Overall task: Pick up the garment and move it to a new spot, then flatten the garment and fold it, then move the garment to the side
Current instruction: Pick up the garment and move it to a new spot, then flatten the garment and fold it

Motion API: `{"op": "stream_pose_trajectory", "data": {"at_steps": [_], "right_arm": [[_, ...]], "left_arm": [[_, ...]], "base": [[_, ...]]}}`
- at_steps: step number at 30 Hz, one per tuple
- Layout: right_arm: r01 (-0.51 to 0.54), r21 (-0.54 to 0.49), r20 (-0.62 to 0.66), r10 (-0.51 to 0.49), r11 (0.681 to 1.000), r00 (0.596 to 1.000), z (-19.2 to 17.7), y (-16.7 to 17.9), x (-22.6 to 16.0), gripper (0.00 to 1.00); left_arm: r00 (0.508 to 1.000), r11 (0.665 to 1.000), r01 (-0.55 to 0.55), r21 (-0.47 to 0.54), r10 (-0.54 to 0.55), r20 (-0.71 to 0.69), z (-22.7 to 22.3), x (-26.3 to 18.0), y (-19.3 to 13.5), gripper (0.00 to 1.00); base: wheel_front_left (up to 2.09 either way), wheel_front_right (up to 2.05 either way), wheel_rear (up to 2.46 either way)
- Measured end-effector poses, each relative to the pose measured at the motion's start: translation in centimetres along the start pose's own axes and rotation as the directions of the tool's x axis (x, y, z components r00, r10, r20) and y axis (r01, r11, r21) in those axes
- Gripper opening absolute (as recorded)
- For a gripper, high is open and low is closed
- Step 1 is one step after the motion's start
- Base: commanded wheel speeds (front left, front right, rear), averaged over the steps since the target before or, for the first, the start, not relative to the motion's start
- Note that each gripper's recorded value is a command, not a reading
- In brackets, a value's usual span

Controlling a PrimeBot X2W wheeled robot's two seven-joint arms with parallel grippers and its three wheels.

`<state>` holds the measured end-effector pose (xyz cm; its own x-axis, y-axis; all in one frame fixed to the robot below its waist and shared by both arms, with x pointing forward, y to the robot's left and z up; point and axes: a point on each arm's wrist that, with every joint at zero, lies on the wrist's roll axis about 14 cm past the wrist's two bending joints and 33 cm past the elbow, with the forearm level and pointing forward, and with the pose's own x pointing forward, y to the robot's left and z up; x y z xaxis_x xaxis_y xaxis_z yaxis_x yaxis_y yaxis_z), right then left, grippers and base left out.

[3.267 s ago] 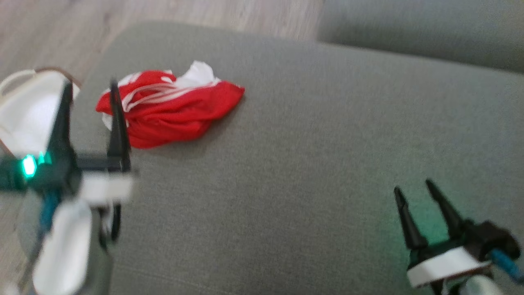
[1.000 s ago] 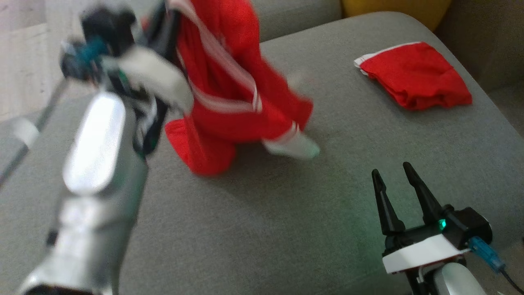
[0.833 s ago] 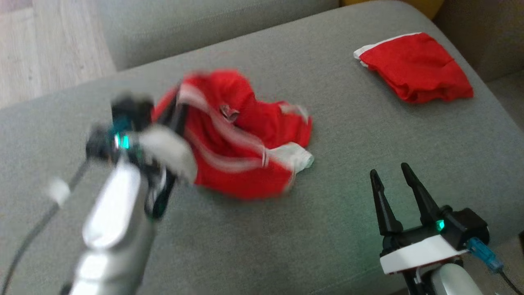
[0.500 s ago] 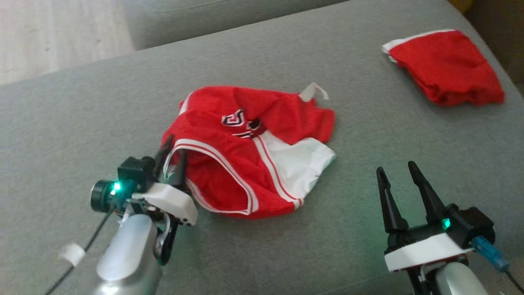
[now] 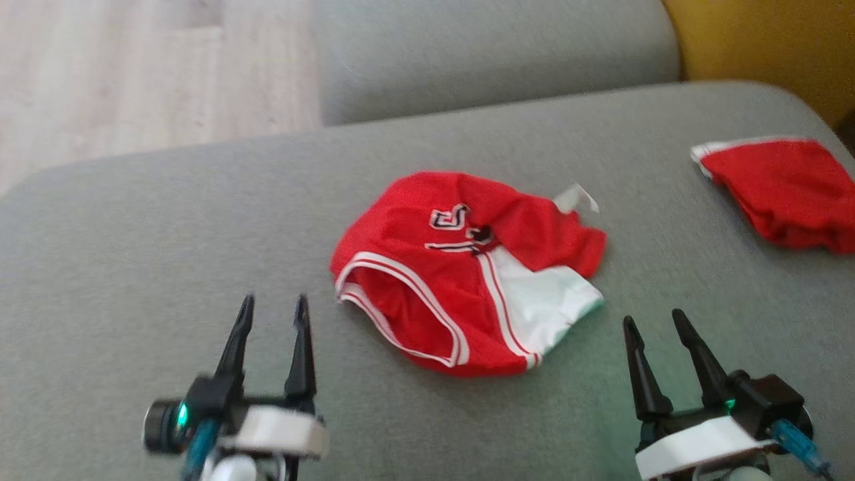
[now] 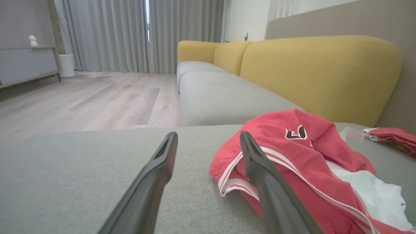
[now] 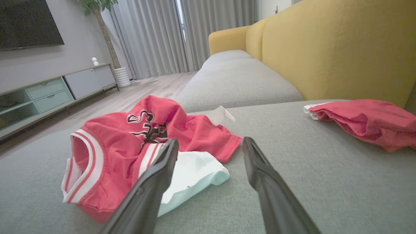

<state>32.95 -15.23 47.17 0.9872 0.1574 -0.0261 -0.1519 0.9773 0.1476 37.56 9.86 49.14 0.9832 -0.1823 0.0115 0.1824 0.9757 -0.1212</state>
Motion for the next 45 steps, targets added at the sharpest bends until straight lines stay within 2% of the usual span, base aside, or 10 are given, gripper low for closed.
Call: {"op": "stream_pose_trajectory", "data": {"at_steps": [9, 16, 45], "right_arm": [[-0.038, 0.012, 0.017, 0.038, 0.999, 0.999, 0.2, 1.7, -0.8, 1.0], [-0.045, 0.014, 0.014, 0.045, 0.999, 0.999, 0.0, 2.1, -2.0, 1.0], [-0.036, 0.01, 0.031, 0.035, 0.999, 0.999, 0.3, 2.0, -2.7, 1.0]], "left_arm": [[0.985, 0.993, -0.117, 0.025, 0.113, 0.129, 3.4, -6.3, 2.4, 1.0], [0.985, 0.987, -0.152, 0.048, 0.147, 0.092, 1.9, -9.5, 2.8, 1.0], [0.992, 0.992, -0.103, 0.068, 0.097, 0.086, 1.6, -9.6, 1.5, 1.0]], "base": [[0.0, 0.0, 0.0], [0.0, 0.0, 0.0], [0.0, 0.0, 0.0]]}}
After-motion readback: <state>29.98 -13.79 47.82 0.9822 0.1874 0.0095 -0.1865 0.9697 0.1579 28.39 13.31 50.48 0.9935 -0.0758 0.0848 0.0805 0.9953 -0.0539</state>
